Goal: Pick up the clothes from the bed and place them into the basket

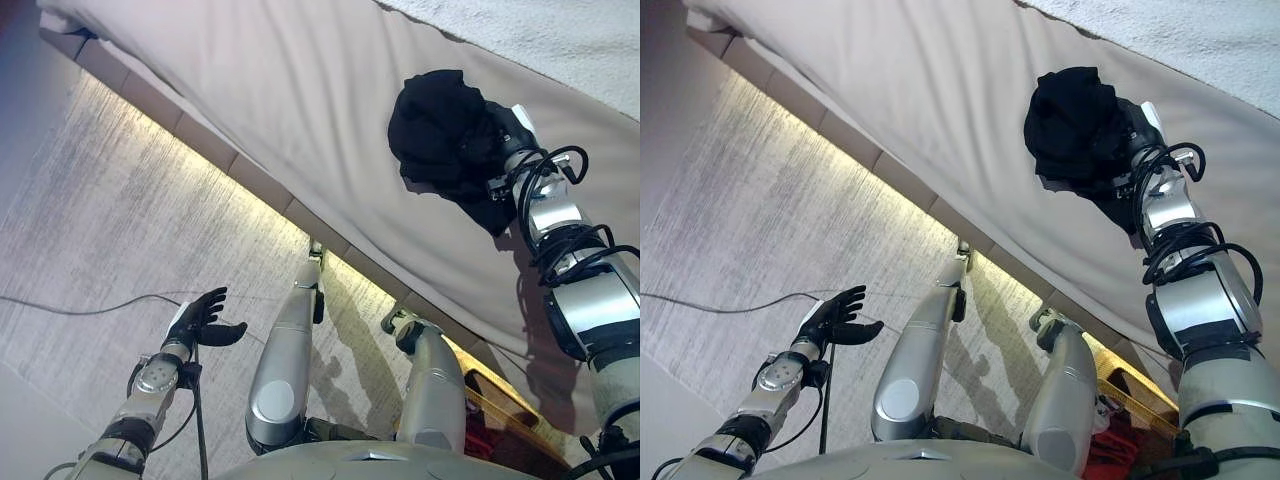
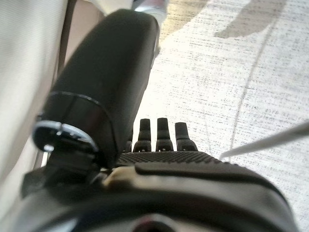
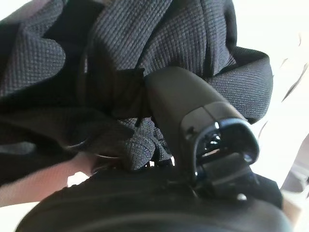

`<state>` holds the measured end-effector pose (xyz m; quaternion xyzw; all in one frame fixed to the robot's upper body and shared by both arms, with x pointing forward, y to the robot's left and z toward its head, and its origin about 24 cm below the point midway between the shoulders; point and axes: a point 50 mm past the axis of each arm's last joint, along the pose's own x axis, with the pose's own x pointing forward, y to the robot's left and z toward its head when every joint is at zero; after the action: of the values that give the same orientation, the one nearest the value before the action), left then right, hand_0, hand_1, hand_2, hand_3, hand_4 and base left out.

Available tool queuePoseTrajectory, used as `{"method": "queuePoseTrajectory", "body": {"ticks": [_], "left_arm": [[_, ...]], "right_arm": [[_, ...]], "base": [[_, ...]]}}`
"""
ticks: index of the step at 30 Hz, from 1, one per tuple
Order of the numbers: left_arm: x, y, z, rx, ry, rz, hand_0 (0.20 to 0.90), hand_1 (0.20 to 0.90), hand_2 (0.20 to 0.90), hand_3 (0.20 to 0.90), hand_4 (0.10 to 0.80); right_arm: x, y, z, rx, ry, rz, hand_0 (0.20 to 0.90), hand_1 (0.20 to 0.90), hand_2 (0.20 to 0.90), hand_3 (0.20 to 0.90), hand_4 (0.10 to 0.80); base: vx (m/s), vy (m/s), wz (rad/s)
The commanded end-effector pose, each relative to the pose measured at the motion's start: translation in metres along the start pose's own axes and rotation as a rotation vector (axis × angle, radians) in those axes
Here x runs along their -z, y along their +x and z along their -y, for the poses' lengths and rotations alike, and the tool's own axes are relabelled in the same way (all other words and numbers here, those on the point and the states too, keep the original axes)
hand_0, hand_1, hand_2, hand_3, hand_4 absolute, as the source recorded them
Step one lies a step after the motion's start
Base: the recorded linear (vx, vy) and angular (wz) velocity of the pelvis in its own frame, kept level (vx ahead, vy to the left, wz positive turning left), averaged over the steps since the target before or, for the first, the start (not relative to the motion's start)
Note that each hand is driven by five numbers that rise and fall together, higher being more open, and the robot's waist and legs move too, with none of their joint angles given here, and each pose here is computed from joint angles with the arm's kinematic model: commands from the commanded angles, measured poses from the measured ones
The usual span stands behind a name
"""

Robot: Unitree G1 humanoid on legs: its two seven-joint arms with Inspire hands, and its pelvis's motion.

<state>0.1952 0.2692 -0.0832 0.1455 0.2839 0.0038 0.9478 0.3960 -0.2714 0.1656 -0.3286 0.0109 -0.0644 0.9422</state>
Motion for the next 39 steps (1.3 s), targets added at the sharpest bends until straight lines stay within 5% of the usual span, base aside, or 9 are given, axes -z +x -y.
{"method": "queuePoseTrajectory", "body": {"ticks": [1,4,5,6,7,14,20,28,39], "left_arm": [[0.017,-0.014,-0.008,-0.011,0.033,-0.025,0.9,0.9,0.9,0.9,0.8],[0.015,-0.012,-0.007,-0.008,0.033,-0.019,0.9,0.9,0.9,0.9,0.8],[0.014,-0.011,-0.005,-0.006,0.037,-0.019,0.9,0.9,0.9,0.9,0.8],[0.013,-0.01,-0.005,-0.008,0.038,-0.018,0.9,0.9,0.9,0.9,0.8],[0.013,-0.01,-0.004,-0.014,0.035,-0.019,0.9,0.9,0.9,0.9,0.8],[0.018,-0.012,-0.001,-0.04,0.033,-0.033,0.9,0.9,0.9,0.9,0.8],[0.024,-0.015,0.01,-0.042,0.02,-0.037,0.9,0.9,0.9,0.9,0.8],[0.042,-0.022,0.04,-0.026,-0.011,-0.077,0.9,0.9,0.9,0.9,0.8],[0.07,-0.041,0.063,-0.017,-0.034,-0.194,0.9,0.9,0.9,0.9,0.8]], "right_arm": [[-0.003,-0.004,-0.028,-0.123,-0.12,0.077,0.9,0.9,0.9,0.9,0.8],[0.003,-0.004,-0.031,-0.128,-0.209,0.033,0.9,0.9,0.9,0.9,0.8],[0.009,-0.003,-0.028,-0.091,-0.272,-0.022,0.851,0.851,0.851,0.842,0.742],[0.01,-0.002,-0.025,-0.059,-0.29,-0.04,0.524,0.524,0.524,0.461,0.361],[0.012,-0.002,-0.022,-0.017,-0.286,-0.057,0.3,0.3,0.3,0.2,0.1],[0.02,-0.004,0.006,0.243,0.13,-0.119,0.3,0.3,0.3,0.2,0.1],[0.031,-0.013,0.025,0.35,0.775,-0.005,0.3,0.3,0.3,0.2,0.1],[0.042,-0.032,-0.01,0.081,1.552,0.313,0.3,0.3,0.3,0.2,0.1],[0.037,-0.081,-0.063,-0.134,1.857,0.594,0.3,0.3,0.3,0.2,0.1]], "base": [[0.018,0.017,-0.27],[-0.015,0.022,0.35],[-0.034,0.028,-0.41],[-0.043,0.035,-0.4],[-0.035,0.027,0.1],[-0.033,0.0,0.15],[0.012,0.019,-0.03],[0.0,0.062,-0.09],[0.055,0.052,-0.14]]}}
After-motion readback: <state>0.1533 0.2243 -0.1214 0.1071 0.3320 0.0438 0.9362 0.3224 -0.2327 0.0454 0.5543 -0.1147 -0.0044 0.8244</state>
